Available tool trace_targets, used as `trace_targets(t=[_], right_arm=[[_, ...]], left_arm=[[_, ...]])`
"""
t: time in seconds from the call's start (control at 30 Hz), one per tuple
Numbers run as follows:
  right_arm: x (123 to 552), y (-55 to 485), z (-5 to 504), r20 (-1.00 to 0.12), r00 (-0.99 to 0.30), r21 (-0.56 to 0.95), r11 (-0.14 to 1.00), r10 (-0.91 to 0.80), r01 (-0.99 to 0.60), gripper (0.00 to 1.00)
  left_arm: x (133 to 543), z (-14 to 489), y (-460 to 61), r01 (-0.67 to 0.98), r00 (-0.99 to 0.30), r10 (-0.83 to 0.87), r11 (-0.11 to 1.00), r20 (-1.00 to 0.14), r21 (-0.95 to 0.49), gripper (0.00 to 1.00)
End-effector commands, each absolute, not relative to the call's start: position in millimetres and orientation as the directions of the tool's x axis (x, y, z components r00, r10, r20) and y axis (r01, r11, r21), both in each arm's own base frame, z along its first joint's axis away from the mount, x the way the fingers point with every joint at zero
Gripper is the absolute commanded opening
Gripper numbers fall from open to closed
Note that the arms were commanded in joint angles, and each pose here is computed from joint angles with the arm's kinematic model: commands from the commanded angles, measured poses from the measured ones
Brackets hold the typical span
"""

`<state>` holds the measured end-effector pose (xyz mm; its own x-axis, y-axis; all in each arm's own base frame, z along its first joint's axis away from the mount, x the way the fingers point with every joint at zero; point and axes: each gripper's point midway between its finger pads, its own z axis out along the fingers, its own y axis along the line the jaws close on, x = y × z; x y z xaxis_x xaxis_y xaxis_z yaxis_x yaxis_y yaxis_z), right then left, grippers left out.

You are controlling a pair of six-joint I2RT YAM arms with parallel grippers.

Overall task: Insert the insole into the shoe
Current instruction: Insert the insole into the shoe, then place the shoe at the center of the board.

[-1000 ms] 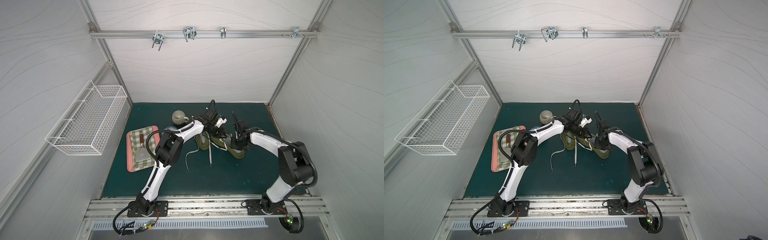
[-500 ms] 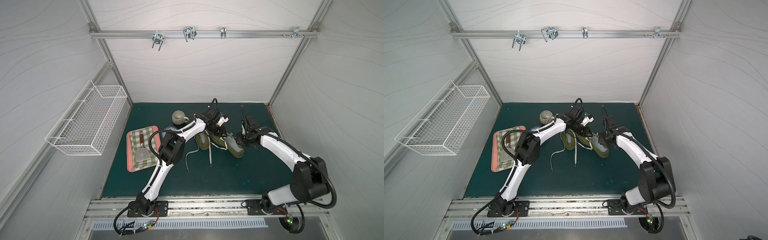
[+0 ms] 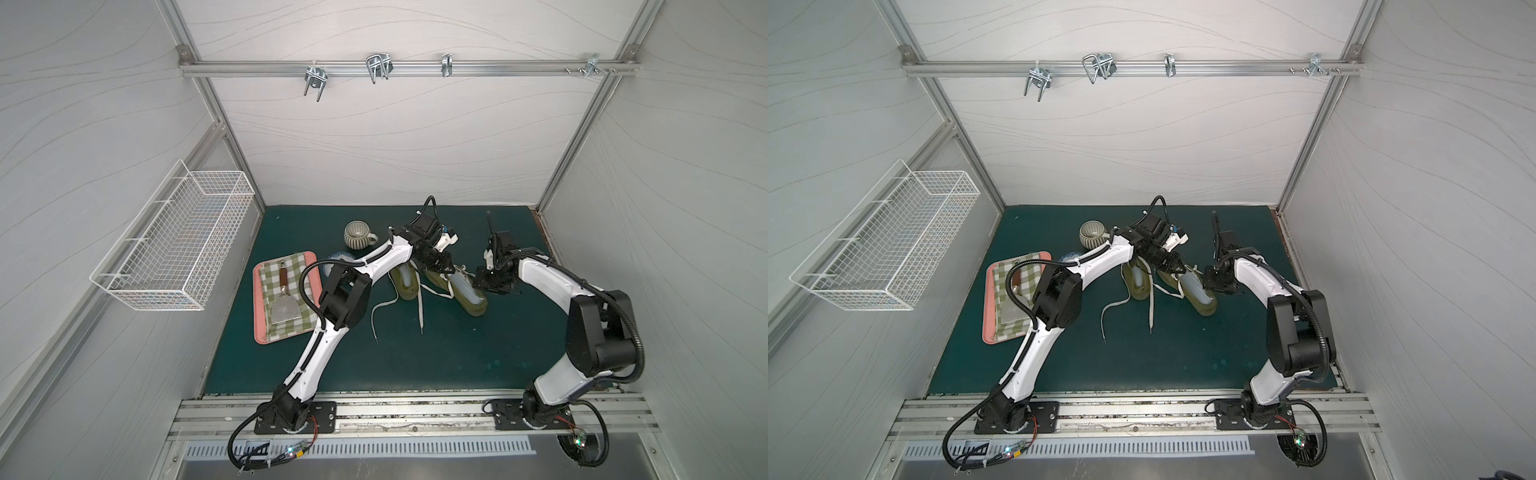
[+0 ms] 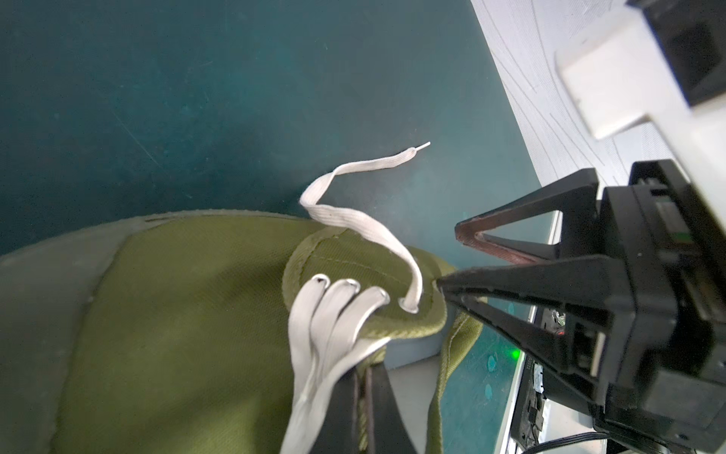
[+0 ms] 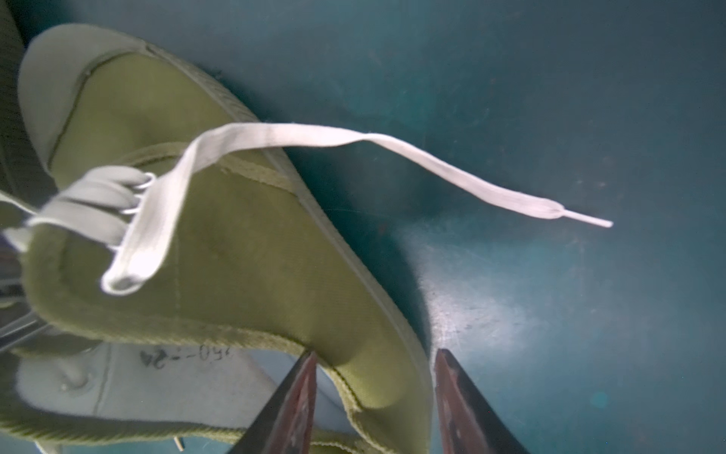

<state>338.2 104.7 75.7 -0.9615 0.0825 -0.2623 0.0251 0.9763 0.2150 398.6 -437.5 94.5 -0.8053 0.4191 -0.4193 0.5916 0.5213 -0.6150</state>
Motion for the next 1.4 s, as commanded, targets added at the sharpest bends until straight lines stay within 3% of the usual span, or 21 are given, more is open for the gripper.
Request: trace_targets(t=[0.0, 0.17, 0.3, 0.63, 1.03, 1.37], right_arm=[[326, 107, 72, -0.232, -0.97, 0.232, 0.972, 0.074, 0.018, 0.55], [309, 108, 68, -0.201, -0.977, 0.234, 0.972, 0.07, 0.022, 0.58], [298, 103, 56, -0.157, -0.984, 0.206, 0.978, 0.078, 0.045, 0.54], [288, 129, 65, -0.156, -0.977, 0.339, 0.937, 0.143, 0.083, 0.0], [299, 146, 62, -0.131, -0.952, 0.461, 0.867, 0.278, 0.19, 0.0], [300, 149, 46, -0.112, -0.945, 0.443, 0.866, 0.308, 0.23, 0.0]], left_arm=[[407, 100, -440, 0.623, -0.782, 0.42, 0.51, -0.461, -0.593, 0.0], [409, 102, -440, 0.625, -0.781, 0.417, 0.511, -0.465, -0.591, 0.0], [408, 106, -440, 0.623, -0.782, 0.413, 0.516, -0.466, -0.588, 0.0], [399, 103, -444, 0.68, -0.732, 0.48, 0.544, -0.483, -0.491, 0.0], [380, 94, -443, 0.762, -0.643, 0.595, 0.558, -0.483, -0.328, 0.0], [361, 87, -453, 0.742, -0.67, 0.588, 0.54, -0.453, -0.397, 0.13]])
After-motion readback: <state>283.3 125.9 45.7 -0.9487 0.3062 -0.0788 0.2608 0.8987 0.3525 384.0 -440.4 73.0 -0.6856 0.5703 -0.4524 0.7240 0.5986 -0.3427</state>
